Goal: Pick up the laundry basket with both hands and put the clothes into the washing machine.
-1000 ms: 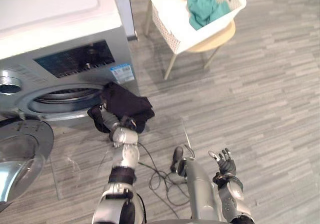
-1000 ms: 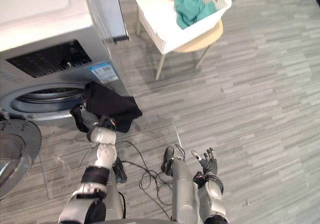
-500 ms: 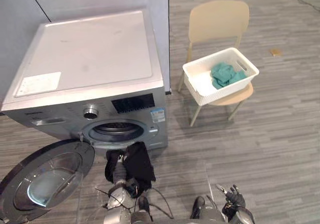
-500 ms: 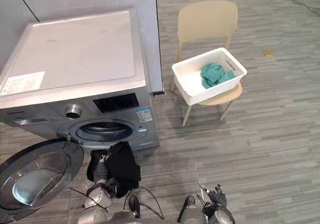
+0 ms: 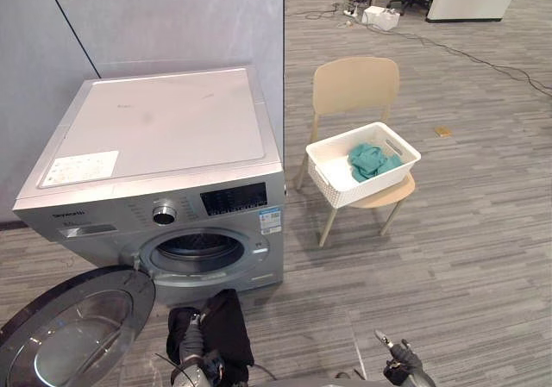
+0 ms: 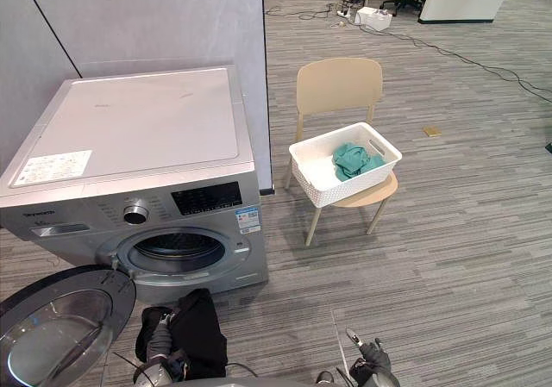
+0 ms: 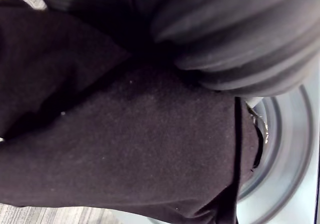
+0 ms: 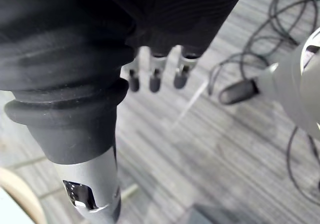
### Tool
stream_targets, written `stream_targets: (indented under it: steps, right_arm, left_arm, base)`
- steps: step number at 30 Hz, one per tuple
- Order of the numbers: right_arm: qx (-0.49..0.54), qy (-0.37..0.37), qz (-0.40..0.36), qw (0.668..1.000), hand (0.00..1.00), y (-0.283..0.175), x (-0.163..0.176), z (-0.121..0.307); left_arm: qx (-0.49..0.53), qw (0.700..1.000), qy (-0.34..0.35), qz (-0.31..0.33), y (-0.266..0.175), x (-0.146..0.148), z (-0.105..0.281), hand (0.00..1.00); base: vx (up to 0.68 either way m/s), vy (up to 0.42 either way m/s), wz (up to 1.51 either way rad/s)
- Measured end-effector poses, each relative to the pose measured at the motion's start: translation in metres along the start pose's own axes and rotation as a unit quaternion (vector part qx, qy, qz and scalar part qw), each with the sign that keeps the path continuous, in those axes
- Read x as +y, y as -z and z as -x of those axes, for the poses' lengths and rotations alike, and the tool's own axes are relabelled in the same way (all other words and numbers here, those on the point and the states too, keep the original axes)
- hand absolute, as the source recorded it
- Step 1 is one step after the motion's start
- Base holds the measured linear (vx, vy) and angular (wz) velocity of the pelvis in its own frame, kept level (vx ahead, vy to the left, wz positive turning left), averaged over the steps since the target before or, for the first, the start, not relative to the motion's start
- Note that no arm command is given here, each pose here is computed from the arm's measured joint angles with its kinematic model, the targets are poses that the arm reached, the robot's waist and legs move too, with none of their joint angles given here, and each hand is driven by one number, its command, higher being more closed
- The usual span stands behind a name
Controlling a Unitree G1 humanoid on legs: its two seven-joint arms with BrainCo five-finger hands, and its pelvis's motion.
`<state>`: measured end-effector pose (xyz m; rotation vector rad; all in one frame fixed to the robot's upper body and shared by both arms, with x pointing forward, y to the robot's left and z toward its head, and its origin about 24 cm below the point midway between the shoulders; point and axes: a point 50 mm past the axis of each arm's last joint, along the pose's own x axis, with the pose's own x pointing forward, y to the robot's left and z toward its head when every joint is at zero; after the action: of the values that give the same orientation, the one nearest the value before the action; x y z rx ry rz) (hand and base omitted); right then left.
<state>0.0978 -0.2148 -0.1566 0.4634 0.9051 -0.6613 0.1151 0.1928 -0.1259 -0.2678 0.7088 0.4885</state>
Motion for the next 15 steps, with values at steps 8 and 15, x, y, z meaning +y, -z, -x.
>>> stream_targets:
  steps: [8, 15]
  right_arm:
    - [0.031, 0.08, -0.088, 0.992, 0.0, 0.03, -0.052, 0.017]
    - [0.017, 0.11, -0.104, 0.988, 0.0, 0.023, -0.072, 0.019]
  left_arm:
    - [0.002, 1.0, -0.019, 0.012, -0.005, 0.013, -0.007, 1.0]
    - [-0.034, 0.998, 0.006, 0.061, -0.026, -0.003, -0.01, 1.0]
  base:
    - [0.0, -0.002, 0.05]
    - [-0.08, 0.045, 0.58]
